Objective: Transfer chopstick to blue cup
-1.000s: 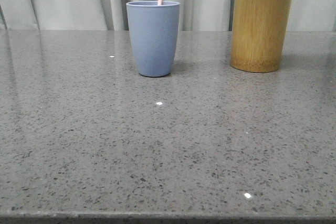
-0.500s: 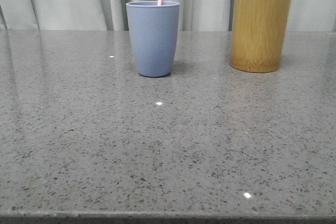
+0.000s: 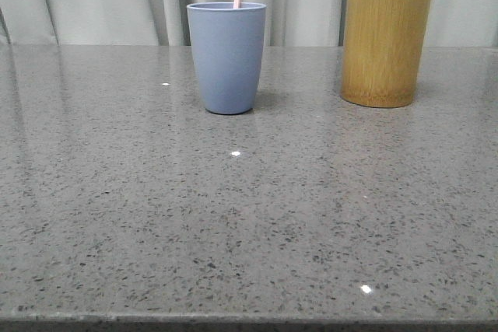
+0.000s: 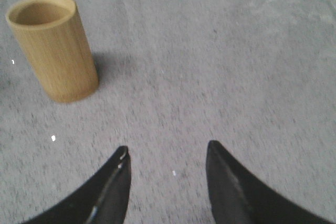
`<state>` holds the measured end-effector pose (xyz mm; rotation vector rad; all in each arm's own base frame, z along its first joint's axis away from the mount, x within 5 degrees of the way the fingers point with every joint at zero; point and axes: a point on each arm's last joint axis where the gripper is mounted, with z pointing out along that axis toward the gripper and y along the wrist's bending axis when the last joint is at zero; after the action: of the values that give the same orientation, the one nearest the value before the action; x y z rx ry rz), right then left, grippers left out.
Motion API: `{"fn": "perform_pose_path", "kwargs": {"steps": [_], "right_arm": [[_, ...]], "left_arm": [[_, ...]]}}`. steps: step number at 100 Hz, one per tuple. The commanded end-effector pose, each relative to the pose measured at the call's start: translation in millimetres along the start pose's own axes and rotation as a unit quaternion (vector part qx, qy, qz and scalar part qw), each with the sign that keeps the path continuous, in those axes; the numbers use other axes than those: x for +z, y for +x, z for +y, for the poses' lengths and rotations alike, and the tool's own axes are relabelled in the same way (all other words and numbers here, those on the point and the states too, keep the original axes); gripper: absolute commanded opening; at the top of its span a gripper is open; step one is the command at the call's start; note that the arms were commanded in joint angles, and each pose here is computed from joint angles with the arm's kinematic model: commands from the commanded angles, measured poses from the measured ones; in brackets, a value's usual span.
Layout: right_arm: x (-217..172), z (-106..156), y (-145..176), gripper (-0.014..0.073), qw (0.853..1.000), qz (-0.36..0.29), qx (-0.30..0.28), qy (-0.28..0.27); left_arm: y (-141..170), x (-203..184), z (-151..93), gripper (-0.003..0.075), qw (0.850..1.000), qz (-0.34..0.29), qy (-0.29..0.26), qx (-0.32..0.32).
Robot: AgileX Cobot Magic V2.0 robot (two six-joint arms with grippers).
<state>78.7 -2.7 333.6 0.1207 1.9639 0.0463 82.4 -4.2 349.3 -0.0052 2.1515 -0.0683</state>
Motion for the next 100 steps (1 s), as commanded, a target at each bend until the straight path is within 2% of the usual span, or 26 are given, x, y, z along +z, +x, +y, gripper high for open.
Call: {"fn": "perform_pose_path", "kwargs": {"steps": [1, 30, 40, 46, 54, 70, 77, 100], "right_arm": [[-13.1, -1.9, -4.3, 0.0356, 0.999, -0.039, -0.008, 0.001], [-17.6, -2.5, -3.9, 0.0351, 0.999, -0.049, -0.007, 0.0], [-17.6, -2.4, -4.1, 0.0336, 0.999, -0.051, -0.007, -0.001], [-17.6, -2.3, -4.5, 0.0294, 0.999, -0.053, -0.007, -0.001], [-17.7, -2.2, -4.7, 0.0186, 0.999, -0.054, -0.007, -0.001], [-17.7, -2.2, -4.7, -0.0061, 0.999, -0.054, -0.007, -0.001], [-17.7, -2.2, -4.7, -0.0064, 0.999, -0.054, -0.007, -0.001], [-17.6, -2.3, -4.6, -0.0066, 0.999, -0.053, -0.007, -0.001]], "left_arm": [[-11.1, -4.4, -0.6, 0.0537, 0.999, -0.04, 0.002, -0.006], [-11.3, -4.5, -0.6, 0.0536, 0.999, -0.041, 0.002, -0.006], [-11.3, -4.5, -0.6, 0.0507, 0.999, -0.041, 0.002, -0.006], [-11.3, -4.5, -0.6, 0.0453, 0.999, -0.041, 0.002, -0.006], [-11.3, -4.5, -0.6, 0.0353, 0.999, -0.041, 0.002, -0.006], [-11.3, -4.5, -0.6, 0.0092, 0.999, -0.041, 0.002, -0.006], [-11.3, -4.5, -0.6, -0.0018, 0.999, -0.041, 0.002, -0.006], [-11.3, -4.5, -0.6, -0.0019, 0.999, -0.041, 0.002, -0.006]]}}
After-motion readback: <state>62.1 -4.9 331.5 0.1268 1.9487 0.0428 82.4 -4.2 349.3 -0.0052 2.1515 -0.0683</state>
